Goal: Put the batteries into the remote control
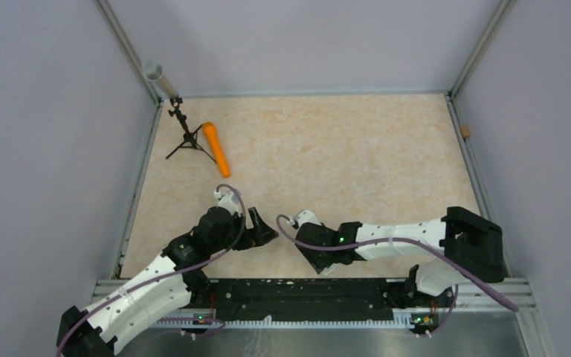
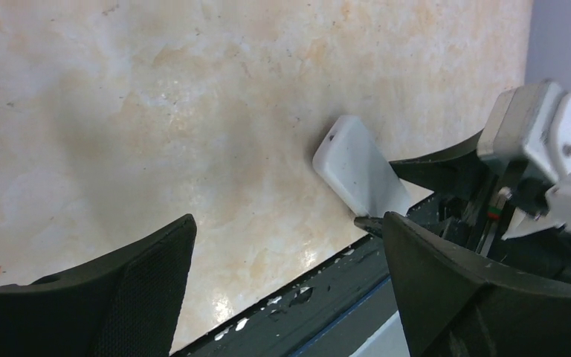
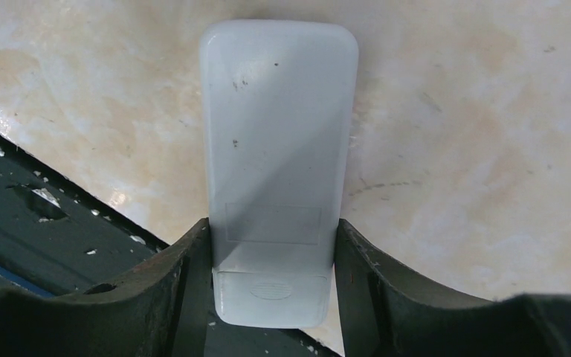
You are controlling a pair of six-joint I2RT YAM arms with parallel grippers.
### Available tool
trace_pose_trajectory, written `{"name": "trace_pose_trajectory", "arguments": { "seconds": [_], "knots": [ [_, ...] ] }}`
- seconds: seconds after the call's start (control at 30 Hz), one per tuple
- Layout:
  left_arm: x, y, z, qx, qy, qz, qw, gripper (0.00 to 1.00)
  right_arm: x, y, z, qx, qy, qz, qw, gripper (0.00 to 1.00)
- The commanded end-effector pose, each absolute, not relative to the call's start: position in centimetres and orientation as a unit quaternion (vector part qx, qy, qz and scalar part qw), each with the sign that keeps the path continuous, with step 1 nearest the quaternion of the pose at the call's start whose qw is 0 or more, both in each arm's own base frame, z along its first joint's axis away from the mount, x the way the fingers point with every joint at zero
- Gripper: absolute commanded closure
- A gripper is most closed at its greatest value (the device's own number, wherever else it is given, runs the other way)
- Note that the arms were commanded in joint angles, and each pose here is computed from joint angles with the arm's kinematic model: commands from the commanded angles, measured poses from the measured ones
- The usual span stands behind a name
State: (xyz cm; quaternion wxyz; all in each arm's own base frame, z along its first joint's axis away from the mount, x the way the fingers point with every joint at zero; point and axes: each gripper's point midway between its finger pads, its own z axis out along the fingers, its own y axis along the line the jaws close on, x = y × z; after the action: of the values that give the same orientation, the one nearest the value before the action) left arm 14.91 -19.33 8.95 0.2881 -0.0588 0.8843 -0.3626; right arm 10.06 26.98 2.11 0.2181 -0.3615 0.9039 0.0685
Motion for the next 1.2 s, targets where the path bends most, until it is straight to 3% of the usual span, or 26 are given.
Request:
{"name": "trace_pose_trajectory", "arguments": {
  "seconds": [0.0, 0.4, 0.63, 1.17],
  "knots": [
    [15.9, -20.5, 10.6, -0.049, 0.862, -0.4, 0.308, 0.05, 11.4, 26.5, 5.0, -0.322, 0.908, 0.105, 0.245, 1.0],
    [17.8, -22.8, 13.9, -0.021, 0.81, -0.497, 0.31, 0.01, 14.6, 27.0, 10.8, -0.232, 0.896, 0.226, 0.304, 1.0],
    [18.5, -23.9, 16.7, 0.001, 0.759, -0.574, 0.308, 0.01, 16.4, 28.3, 15.2, -0.19, 0.86, 0.348, 0.32, 1.0],
    [17.7, -24.8, 24.5, 0.038, 0.646, -0.697, 0.309, 0.01, 14.8, 33.6, 24.4, -0.198, 0.725, 0.58, 0.315, 1.0]
  ]
}}
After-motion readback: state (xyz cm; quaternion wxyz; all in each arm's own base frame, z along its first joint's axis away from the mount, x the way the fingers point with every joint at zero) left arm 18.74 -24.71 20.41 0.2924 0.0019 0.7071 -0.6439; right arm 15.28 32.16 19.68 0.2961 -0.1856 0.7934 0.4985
